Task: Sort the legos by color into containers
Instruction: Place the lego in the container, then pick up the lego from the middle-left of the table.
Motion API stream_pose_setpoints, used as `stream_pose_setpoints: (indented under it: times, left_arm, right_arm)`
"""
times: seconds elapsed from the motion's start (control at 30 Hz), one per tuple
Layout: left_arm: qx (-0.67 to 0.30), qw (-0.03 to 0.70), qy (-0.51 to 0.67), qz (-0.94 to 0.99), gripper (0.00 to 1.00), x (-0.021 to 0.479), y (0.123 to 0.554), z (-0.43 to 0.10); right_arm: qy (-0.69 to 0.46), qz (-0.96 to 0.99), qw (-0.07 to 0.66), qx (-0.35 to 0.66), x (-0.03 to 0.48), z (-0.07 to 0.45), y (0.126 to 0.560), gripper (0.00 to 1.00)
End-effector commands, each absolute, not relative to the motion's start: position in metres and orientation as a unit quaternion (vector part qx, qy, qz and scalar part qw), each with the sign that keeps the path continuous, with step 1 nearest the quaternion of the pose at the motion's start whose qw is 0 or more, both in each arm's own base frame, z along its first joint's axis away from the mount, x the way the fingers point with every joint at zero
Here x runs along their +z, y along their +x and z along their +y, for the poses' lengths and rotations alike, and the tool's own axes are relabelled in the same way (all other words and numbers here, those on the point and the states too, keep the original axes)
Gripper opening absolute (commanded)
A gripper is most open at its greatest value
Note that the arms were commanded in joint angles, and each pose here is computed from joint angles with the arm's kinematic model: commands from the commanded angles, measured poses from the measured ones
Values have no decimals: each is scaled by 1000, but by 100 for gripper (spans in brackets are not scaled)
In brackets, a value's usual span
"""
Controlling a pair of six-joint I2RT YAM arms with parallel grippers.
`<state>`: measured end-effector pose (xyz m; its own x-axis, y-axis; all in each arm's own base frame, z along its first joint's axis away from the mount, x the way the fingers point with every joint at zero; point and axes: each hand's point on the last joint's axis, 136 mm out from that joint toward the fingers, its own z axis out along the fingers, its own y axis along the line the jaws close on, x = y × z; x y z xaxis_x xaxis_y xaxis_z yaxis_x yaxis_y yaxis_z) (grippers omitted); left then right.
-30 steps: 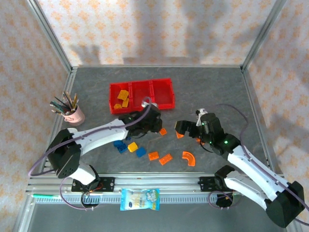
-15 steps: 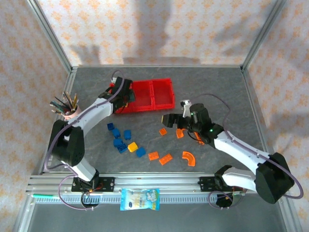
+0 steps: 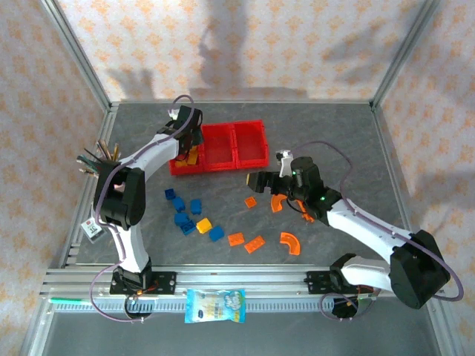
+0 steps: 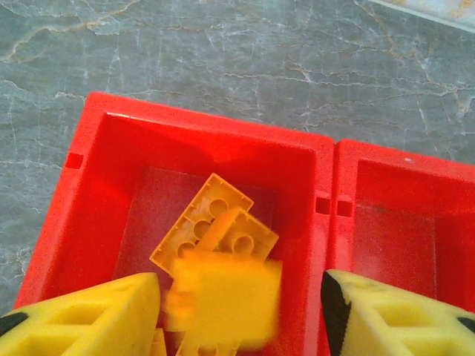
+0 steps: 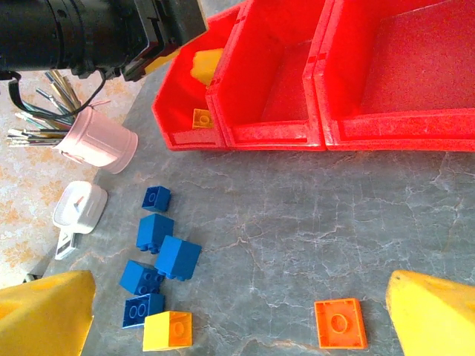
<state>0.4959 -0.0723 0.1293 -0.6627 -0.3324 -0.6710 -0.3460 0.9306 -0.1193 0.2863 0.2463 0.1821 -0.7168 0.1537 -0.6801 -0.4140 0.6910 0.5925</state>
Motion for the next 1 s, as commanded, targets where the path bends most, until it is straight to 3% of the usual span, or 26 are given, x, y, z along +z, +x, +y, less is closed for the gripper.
stream_pose_setpoints:
  times: [0.0,0.17,0.47,0.97]
  left_arm:
    - [25,379,-196,904,64,151,497,-60]
    - [-5,380,-193,905,66,164,477,-67]
    - [-32,359,-133,923,66,164,394,-106]
    - [-60,246,-28,967,66,104,250,-164]
  right_arm:
    - [-92,822,405,390,209,249,292,100]
    - [-94,828,400,382,207,247,289,100]
    - [-114,851,361,364,180,250,273,100]
    - [-145,865,285,386,138,271,219,100]
